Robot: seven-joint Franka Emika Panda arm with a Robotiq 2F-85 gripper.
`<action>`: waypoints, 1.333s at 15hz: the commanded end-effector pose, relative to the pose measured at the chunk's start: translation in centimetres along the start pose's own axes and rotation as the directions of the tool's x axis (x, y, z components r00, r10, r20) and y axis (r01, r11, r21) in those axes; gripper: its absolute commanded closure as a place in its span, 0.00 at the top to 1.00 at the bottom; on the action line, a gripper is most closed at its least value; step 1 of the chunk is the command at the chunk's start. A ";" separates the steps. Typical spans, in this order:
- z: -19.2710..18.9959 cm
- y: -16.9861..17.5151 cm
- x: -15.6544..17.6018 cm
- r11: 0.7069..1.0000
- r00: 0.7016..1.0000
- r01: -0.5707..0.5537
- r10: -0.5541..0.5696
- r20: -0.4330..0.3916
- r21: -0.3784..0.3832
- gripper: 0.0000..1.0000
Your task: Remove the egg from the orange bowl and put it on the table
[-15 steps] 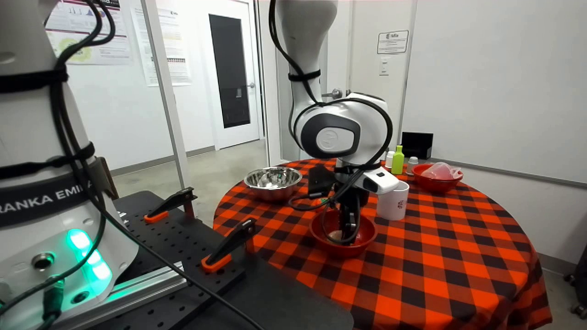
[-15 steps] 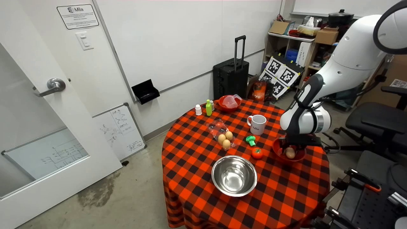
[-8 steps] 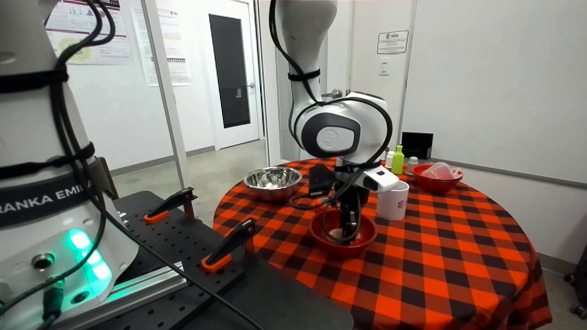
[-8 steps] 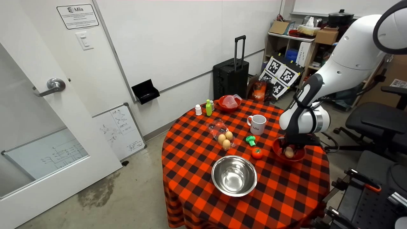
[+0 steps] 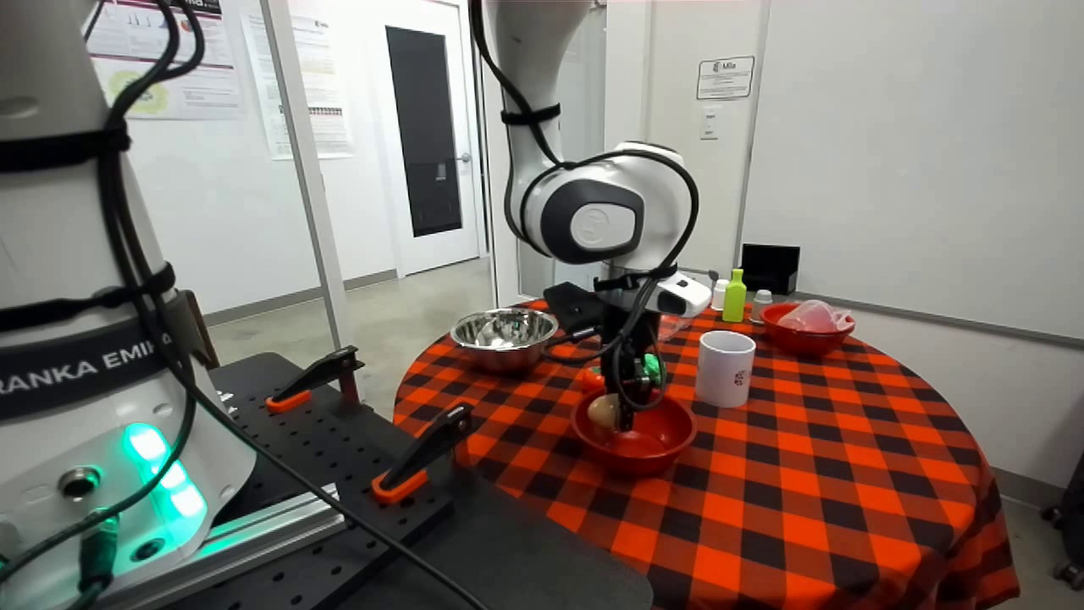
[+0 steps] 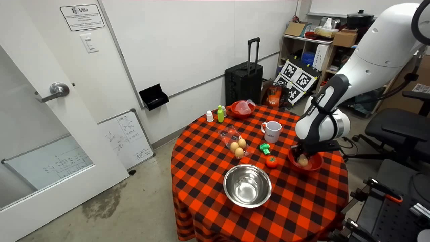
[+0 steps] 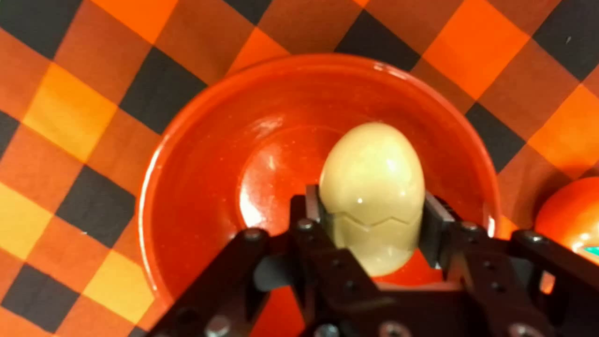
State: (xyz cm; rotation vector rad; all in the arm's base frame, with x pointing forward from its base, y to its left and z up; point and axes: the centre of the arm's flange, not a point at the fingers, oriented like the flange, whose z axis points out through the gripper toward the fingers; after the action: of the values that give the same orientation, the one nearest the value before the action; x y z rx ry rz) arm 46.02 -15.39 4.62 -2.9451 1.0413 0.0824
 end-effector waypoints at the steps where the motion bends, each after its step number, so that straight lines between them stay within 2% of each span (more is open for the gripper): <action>1: -3.8 -0.6 -2.6 0.986 0.986 0.166 -0.166 -0.027 -0.014 0.23; 4: -5.0 -2.2 -3.5 0.944 0.944 0.330 -0.329 -0.012 0.004 0.23; 6: -5.6 -3.2 -4.2 0.905 0.905 0.426 -0.426 -0.015 0.015 0.23; 8: -5.5 -4.4 -4.9 0.855 0.855 0.518 -0.518 -0.011 0.033 0.23; 11: -4.6 -6.5 -6.3 0.765 0.766 0.641 -0.642 0.008 0.056 0.23; 13: -3.6 -7.7 -7.3 0.707 0.708 0.704 -0.706 0.025 0.068 0.23; 14: -3.2 -8.3 -7.7 0.687 0.687 0.723 -0.726 0.032 0.066 0.23; 17: -1.7 -9.6 -7.9 0.641 0.639 0.767 -0.768 0.038 0.044 0.23; 20: 0.2 -10.3 -6.8 0.608 0.607 0.794 -0.794 0.036 0.024 0.23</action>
State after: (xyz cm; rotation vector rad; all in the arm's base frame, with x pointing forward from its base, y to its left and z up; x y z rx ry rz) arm 45.58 -2.84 6.91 -3.0450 -0.2782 0.1306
